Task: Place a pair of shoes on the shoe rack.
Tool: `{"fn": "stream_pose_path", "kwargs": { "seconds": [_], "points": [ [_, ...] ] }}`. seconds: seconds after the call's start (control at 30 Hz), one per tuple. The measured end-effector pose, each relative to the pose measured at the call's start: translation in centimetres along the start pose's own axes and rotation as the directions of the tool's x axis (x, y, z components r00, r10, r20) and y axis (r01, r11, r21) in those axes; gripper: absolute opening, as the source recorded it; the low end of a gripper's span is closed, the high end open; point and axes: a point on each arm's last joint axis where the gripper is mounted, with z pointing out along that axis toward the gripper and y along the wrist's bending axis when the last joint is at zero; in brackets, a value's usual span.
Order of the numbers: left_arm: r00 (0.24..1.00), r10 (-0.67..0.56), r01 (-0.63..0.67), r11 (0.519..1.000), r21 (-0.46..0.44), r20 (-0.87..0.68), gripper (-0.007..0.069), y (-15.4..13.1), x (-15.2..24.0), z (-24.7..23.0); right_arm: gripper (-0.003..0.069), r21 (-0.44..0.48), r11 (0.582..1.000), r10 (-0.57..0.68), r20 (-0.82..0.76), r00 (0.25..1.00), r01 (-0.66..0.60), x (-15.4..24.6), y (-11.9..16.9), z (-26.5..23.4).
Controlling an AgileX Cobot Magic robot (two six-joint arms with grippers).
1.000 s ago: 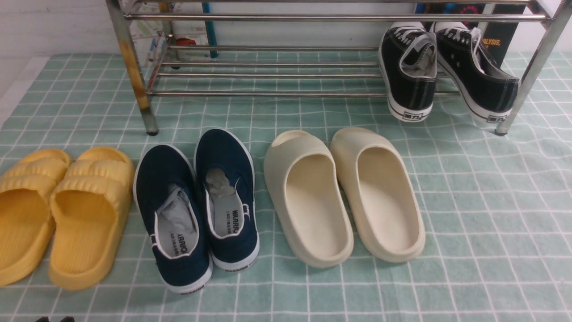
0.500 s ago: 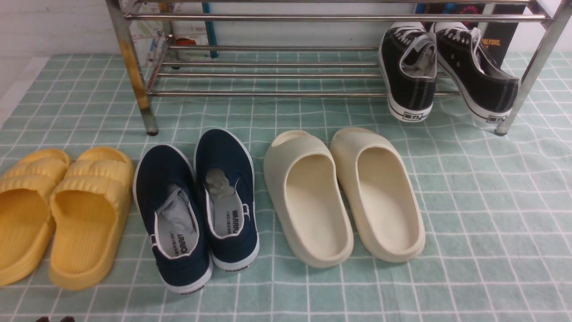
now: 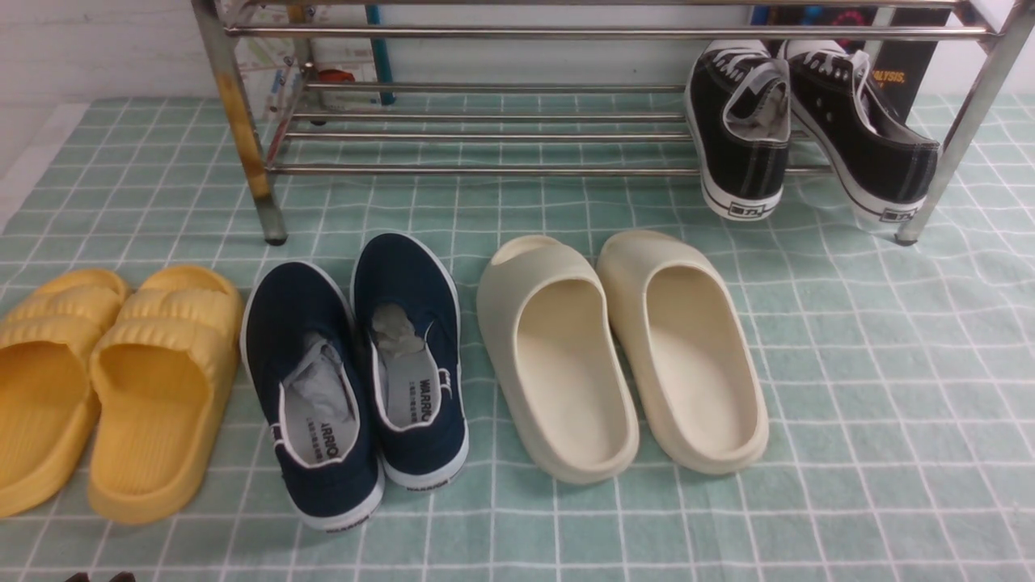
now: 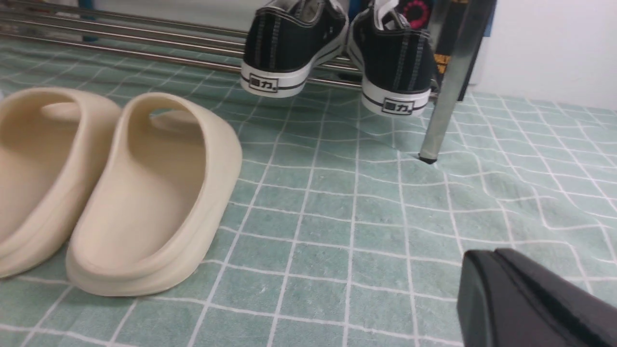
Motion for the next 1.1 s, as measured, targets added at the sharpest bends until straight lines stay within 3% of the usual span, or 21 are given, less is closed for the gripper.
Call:
{"fn": "stream_pose_path", "kwargs": {
  "seconds": [0.27, 0.47, 1.1],
  "points": [
    [1.0, 0.0, 0.0, 1.0, 0.0, 0.0, 0.0238, 0.0, 0.0, 0.0, 0.0013, 0.008, 1.0, 0.001, -0.04, 0.999, -0.001, 0.4, 0.0, 0.0],
    [1.0, 0.0, 0.0, 1.0, 0.0, 0.0, 0.0238, 0.0, 0.0, 0.0, 0.0015, -0.013, 1.0, -0.019, -0.202, 0.979, 0.017, 1.7, 0.1, -0.3],
    [1.0, 0.0, 0.0, 1.0, 0.0, -0.001, 0.0238, 0.0, 0.0, 0.0, 0.0034, -0.017, 0.999, -0.038, -0.217, 0.975, 0.035, 1.8, 0.1, -0.3]
  ]
}}
